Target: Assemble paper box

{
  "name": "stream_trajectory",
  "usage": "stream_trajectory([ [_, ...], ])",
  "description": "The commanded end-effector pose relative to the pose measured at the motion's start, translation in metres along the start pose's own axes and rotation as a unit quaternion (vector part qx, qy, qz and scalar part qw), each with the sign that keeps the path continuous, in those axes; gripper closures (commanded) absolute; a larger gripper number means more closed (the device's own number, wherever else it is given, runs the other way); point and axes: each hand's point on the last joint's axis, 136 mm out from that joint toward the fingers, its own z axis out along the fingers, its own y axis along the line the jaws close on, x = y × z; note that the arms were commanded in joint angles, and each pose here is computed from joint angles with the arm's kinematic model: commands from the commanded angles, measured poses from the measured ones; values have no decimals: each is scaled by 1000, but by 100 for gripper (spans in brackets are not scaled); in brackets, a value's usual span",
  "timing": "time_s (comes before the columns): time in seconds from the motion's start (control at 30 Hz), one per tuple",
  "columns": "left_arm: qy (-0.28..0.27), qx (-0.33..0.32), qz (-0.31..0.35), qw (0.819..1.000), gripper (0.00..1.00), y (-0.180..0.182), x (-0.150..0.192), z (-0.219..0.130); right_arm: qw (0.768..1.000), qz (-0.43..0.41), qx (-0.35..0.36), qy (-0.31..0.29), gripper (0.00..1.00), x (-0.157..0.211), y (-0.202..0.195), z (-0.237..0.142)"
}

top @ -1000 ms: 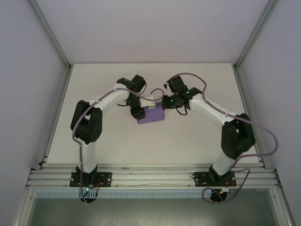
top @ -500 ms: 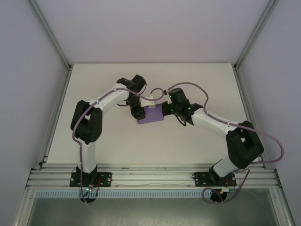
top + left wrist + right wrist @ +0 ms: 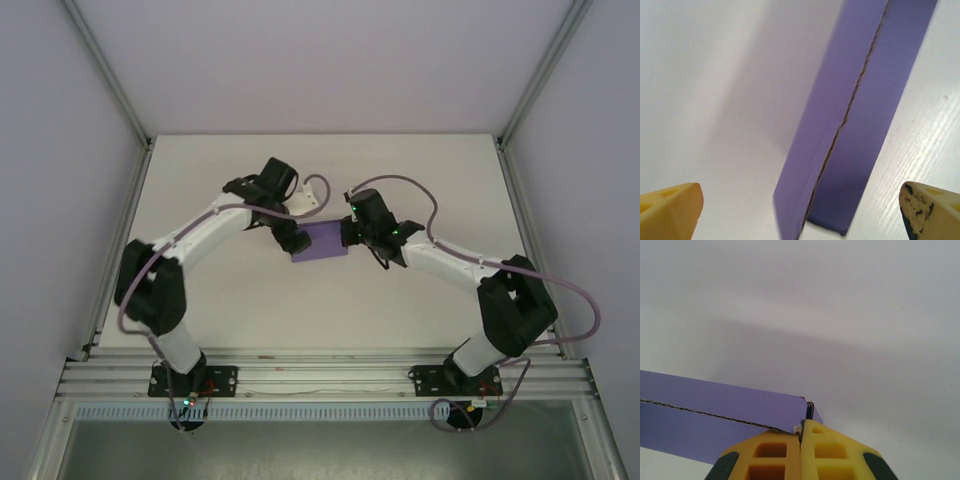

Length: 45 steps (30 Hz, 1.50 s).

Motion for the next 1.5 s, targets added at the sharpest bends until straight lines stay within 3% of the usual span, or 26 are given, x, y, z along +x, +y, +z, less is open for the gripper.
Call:
stream_trajectory([
  [0.0,-45,-105,-140,984,0,28,3,-23,997,-12,42,61,100,30,-8,6],
  [0.07,-62,-103,-186,975,7,22,12,-26,997,-12,41,64,100,30,-5,5],
  [0.13,-67,-98,-212,970,22,17,19,-25,997,-7,42,66,100,29,-4,3],
  [0.27,-57,-116,-216,968,36,25,21,-20,997,-9,31,68,100,30,1,2],
  [0.63,-52,-76,-234,968,100,21,5,-6,996,-9,31,78,100,31,2,5],
  [0.8,-73,-36,-308,948,100,13,-11,-8,996,-20,52,77,100,33,0,2],
  [1.03,-18,-26,-384,923,100,6,5,-14,990,-63,103,71,100,36,-1,-2],
  [1.2,-35,37,-428,902,100,2,0,-22,990,-71,96,69,100,37,2,-4],
  [1.33,-5,55,-459,887,100,-4,12,-10,991,-69,99,62,100,36,0,-6],
  [1.47,-8,94,-498,862,100,-6,9,-4,992,-63,86,62,100,37,5,-6],
])
